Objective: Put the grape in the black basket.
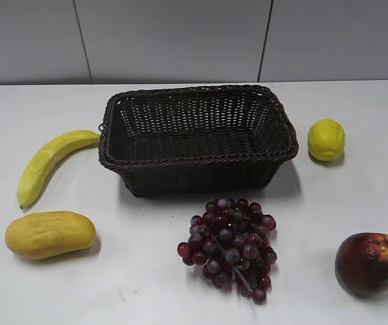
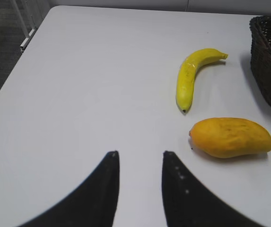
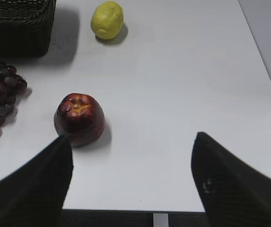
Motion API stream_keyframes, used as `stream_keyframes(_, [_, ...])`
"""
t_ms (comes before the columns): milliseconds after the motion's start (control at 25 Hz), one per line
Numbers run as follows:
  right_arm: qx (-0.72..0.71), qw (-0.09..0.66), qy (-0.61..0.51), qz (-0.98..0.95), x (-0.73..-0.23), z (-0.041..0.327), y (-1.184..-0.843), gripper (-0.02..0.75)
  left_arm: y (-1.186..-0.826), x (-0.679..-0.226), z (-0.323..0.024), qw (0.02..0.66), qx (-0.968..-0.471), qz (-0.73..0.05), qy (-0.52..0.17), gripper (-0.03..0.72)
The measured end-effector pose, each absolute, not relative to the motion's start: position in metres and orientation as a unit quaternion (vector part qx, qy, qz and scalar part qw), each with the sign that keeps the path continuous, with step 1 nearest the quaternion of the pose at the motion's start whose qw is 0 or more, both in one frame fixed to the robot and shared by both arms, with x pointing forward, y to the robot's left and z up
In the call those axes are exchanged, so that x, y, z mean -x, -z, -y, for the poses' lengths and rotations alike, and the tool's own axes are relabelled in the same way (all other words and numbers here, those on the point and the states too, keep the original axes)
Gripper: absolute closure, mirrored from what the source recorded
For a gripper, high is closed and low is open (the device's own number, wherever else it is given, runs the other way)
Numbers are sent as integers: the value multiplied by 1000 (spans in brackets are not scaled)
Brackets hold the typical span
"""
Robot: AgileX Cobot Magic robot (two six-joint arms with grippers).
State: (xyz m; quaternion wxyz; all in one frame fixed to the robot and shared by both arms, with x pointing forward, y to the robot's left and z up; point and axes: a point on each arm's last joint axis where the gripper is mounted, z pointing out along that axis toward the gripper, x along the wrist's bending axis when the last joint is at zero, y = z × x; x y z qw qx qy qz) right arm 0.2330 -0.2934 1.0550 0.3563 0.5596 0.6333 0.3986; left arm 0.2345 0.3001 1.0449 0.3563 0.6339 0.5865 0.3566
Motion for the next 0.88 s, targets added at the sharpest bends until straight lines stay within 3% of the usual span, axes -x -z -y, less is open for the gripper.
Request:
stream_keyframes(520, [-560,355,-397,-634,-234,293,-1055,148,-1045,-234,-300,356,-634,-587,-357,451])
stream_keyframes(880, [-596,281,-351,-665,-271,289,-1072,148,-1045,-234,-300,356,-634,-587,-357,451])
